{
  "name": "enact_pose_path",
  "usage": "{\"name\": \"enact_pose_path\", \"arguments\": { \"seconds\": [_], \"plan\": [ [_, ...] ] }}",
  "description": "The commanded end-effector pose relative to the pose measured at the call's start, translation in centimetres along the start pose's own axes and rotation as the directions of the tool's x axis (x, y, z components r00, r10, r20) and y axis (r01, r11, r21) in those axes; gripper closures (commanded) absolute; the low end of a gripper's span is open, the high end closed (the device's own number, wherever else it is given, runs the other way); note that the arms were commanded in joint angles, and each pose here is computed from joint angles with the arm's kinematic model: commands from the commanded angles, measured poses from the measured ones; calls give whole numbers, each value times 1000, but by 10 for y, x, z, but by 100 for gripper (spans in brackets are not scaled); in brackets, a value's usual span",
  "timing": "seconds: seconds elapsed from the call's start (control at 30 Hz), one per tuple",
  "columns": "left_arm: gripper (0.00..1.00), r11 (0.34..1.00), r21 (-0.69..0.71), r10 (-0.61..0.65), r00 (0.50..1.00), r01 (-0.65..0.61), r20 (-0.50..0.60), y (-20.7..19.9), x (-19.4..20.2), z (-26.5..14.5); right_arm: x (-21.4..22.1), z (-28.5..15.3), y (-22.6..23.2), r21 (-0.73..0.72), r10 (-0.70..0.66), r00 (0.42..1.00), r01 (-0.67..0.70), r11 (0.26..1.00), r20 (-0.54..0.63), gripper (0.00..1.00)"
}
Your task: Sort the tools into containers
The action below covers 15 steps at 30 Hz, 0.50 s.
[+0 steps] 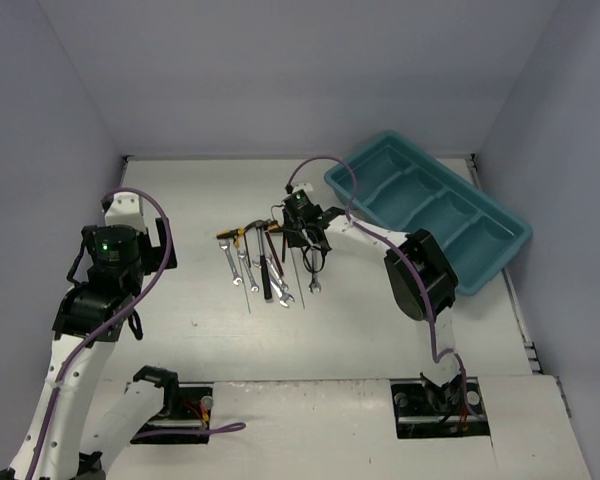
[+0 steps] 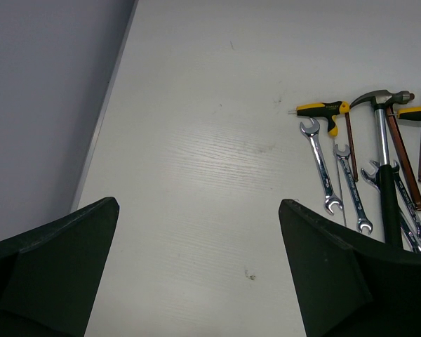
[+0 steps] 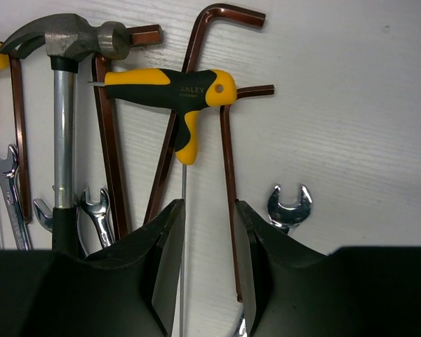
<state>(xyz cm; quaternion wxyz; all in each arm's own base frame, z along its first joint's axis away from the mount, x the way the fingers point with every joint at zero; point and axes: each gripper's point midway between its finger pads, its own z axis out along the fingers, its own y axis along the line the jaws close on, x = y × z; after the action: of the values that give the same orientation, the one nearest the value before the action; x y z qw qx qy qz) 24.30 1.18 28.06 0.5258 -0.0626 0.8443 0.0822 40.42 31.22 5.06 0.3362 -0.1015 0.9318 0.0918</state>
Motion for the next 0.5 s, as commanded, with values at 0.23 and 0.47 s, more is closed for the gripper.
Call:
{"name": "enact_pose_path", "arguments": {
  "seconds": [0.23,0.47],
  "plan": [
    [5,1000,13,-2,1000,2,3,-8,-5,8,-15,20,24,-31,55,998,-54,998,41,74],
    [5,1000,14,3,1000,-3,-8,-11,-5,11,-11,31,22,-10,66,997,-66,998,33,85]
  ]
}}
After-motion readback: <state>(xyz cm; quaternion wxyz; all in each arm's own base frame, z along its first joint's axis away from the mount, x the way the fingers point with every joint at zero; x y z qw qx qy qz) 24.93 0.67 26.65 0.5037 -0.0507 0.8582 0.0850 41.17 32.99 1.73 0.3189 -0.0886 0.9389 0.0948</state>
